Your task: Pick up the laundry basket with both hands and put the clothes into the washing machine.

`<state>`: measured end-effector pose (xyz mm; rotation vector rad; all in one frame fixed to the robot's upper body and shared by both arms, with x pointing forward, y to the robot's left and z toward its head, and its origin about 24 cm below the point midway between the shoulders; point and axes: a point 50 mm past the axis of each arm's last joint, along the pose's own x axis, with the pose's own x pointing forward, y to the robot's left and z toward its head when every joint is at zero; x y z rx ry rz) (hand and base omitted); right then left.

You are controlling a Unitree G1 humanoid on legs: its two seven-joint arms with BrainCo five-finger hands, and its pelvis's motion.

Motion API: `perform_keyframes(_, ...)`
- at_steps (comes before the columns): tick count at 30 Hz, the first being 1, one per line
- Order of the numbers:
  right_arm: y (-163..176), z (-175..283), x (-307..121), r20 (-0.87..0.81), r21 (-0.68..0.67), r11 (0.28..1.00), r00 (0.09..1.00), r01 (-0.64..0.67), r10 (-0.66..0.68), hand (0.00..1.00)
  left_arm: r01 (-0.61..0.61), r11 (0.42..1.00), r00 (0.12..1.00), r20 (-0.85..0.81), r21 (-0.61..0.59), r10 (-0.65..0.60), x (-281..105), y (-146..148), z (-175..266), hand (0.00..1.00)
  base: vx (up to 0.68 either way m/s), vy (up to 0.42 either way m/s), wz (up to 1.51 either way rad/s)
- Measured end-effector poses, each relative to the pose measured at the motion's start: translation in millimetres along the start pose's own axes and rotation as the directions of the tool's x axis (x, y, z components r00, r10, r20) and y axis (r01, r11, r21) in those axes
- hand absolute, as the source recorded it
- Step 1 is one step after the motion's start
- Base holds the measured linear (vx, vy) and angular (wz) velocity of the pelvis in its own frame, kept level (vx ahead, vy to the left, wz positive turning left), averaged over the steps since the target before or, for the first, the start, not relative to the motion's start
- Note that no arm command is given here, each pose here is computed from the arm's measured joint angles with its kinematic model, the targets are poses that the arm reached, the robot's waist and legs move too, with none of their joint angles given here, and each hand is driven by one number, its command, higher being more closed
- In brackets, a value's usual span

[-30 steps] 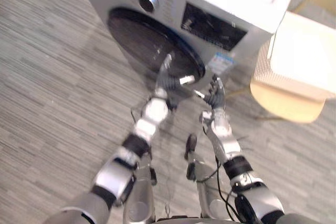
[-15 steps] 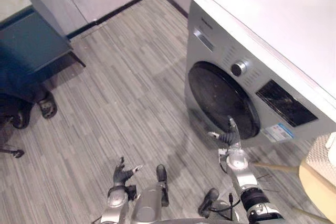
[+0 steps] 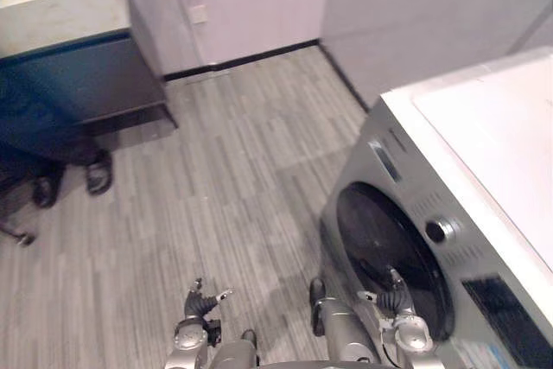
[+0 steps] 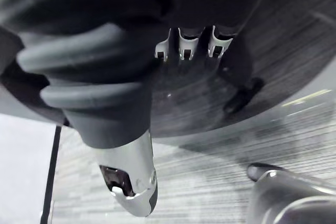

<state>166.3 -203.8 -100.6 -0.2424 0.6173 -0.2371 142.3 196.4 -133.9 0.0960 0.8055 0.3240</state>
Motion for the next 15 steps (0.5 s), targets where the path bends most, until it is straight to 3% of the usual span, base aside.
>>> perform_keyframes(3,13,5,1,0.008,0.041,0.998,0.998,-0.055,0.055,0.0,-0.045,0.996,0.998,-0.054,-0.079,0.041,-6,3,-14,0.0,0.35,-0.247,0.56)
perform_keyframes(7,21,10,5,-0.004,0.142,0.988,0.999,-0.053,0.055,0.0,-0.041,0.993,0.999,-0.007,-0.109,0.04,-3,0,-1,0.0,0.33,-0.151,0.46)
perform_keyframes(15,12,-13,9,-0.131,0.167,0.986,0.991,0.011,0.011,0.0,-0.027,0.997,0.998,-0.056,-0.072,0.023,-2,4,-10,0.0,0.21,0.07,0.37)
